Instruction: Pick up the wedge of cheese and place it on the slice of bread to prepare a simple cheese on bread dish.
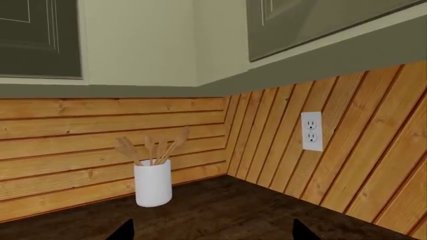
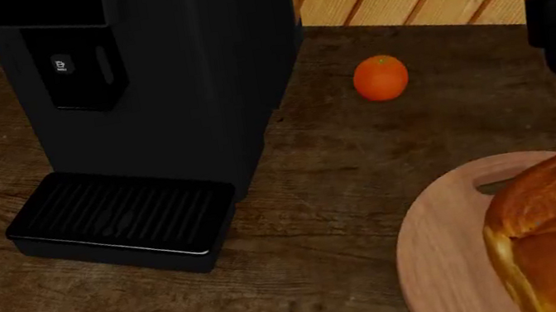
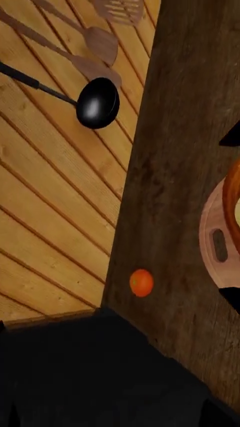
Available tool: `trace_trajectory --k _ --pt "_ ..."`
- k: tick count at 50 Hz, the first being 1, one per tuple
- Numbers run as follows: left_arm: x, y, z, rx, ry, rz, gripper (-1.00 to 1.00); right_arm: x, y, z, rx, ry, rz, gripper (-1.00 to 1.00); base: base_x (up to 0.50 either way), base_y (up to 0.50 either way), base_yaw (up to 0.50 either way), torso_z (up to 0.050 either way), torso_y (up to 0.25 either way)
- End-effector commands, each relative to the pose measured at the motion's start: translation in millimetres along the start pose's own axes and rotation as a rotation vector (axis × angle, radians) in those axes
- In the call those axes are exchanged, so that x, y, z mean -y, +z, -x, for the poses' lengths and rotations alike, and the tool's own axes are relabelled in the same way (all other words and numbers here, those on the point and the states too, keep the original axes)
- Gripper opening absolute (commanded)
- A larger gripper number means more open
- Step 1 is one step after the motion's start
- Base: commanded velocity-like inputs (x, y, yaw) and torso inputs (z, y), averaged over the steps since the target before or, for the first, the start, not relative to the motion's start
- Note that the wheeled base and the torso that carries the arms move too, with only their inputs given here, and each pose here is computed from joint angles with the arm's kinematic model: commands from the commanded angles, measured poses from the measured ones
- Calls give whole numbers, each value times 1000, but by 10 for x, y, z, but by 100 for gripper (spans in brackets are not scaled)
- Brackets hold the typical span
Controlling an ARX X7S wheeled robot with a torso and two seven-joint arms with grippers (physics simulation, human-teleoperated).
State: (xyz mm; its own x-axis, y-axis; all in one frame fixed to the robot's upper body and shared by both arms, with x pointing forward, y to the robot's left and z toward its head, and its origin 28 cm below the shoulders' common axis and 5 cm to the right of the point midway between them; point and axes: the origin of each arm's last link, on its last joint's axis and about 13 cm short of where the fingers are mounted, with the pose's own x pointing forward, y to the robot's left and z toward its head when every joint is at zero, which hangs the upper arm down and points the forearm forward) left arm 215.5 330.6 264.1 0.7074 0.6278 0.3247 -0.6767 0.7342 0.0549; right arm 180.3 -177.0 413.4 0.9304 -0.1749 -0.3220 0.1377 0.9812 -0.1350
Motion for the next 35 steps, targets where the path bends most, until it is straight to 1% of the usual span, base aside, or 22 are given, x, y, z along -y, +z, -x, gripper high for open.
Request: trace_trajectory --k 1,4,5,6,9,11,12,13,14,15,16,17,18,19,21,23,24,25,27,28,30,35 --pt "-2 11 10 0 0 1 100 59 96 588 215 -3 -13 100 0 0 0 0 0" --pt "-4 9 11 0 0 1 100 24 46 676 260 3 -8 100 0 0 0 0 0" --pt "-3 10 11 -1 -1 1 100 -13 -5 722 268 50 14 100 0 0 0 0 0" --pt "-3 11 11 -2 -2 0 100 -36 -35 741 317 22 16 100 0 0 0 0 0" --pt "-3 12 11 -3 -1 -1 100 -83 -158 817 342 53 23 100 0 0 0 0 0" --pt "-5 16 15 1 0 1 100 -93 -243 850 418 19 23 100 0 0 0 0 0" --pt "-5 15 13 -1 -1 2 100 -100 -271 850 422 15 18 100 0 0 0 0 0" --pt "-1 12 9 -4 -6 2 100 -117 -330 830 437 -22 27 100 0 0 0 0 0" --pt "0 13 8 -4 -8 3 100 -151 -427 795 476 -77 79 100 0 0 0 0 0" --pt "-2 13 7 -3 -7 3 100 -169 -503 705 495 -157 80 100 0 0 0 0 0" --pt "-2 12 6 -3 -8 3 100 -204 -564 662 507 -167 117 100 0 0 0 0 0" --pt "-3 12 6 -3 -7 3 100 -224 -596 650 519 -157 108 100 0 0 0 0 0" --pt "-5 13 8 -1 -6 5 100 -239 -602 650 571 -184 91 100 0 0 0 0 0" --pt "-5 12 8 -2 -8 6 100 -269 -621 672 620 -188 92 100 0 0 0 0 0" --pt "-8 14 13 -1 -8 8 100 -297 -685 679 697 -240 101 100 0 0 0 0 0" --pt "-9 18 16 -3 -9 8 100 -323 -759 668 690 -231 78 100 0 0 0 0 0" --pt "-9 21 18 -3 -11 9 100 -324 -813 631 711 -263 93 100 0 0 0 0 0" --pt "-9 21 19 -5 -13 8 100 -351 -877 595 695 -255 104 100 0 0 0 0 0" --pt "-9 29 25 -6 -14 7 100 -374 -936 560 713 -259 114 100 0 0 0 0 0" --pt "-12 36 30 -5 -11 7 100 -387 -954 557 700 -237 92 100 0 0 0 0 0" --pt "-10 41 31 -6 -12 6 100 -388 -1005 497 712 -269 124 100 0 0 0 0 0" --pt "-8 50 34 -7 -14 7 100 -401 -1083 375 683 -262 101 100 0 0 0 0 0"
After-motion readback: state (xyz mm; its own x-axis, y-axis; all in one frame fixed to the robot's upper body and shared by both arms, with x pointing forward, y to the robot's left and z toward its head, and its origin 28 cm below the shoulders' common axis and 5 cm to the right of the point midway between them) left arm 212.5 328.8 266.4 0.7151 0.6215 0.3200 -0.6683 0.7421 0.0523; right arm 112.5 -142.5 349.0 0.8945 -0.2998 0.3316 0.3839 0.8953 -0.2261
